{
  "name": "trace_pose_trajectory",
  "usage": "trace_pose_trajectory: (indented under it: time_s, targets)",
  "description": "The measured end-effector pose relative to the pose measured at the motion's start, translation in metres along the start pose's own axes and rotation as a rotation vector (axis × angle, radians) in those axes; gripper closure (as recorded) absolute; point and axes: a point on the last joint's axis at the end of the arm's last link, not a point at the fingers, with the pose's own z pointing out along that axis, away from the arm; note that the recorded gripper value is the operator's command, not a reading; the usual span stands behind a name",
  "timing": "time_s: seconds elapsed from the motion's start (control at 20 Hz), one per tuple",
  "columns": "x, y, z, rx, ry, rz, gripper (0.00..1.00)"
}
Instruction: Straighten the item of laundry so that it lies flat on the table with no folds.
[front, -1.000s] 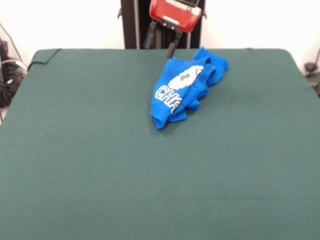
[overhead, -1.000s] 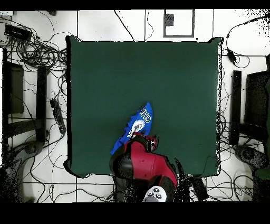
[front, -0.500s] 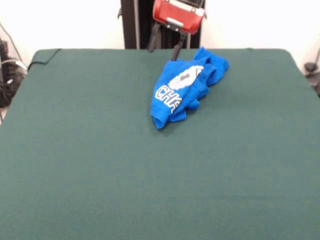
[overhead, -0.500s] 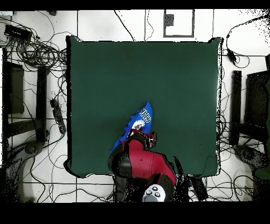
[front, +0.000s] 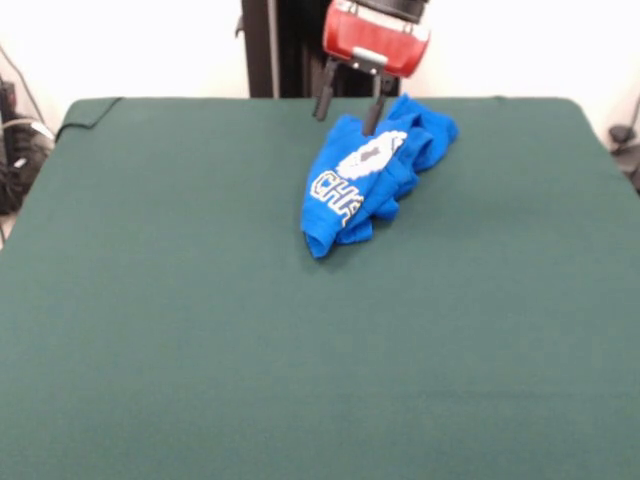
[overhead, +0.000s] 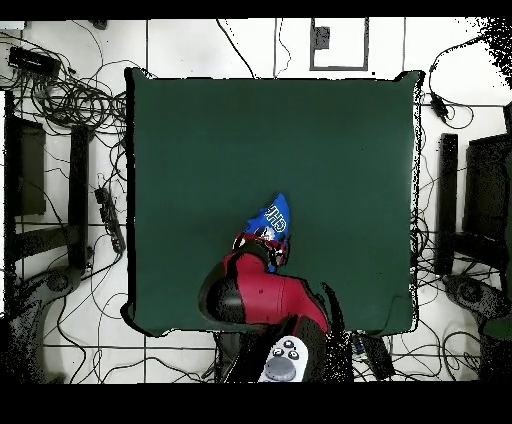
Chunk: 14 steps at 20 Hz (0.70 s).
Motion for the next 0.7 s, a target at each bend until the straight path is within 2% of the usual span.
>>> trace_pose_trajectory:
  time_s: [0.7]
  targets:
    - [-0.013,0.025,0.011,-0.074,-0.096,-0.031,0.0]
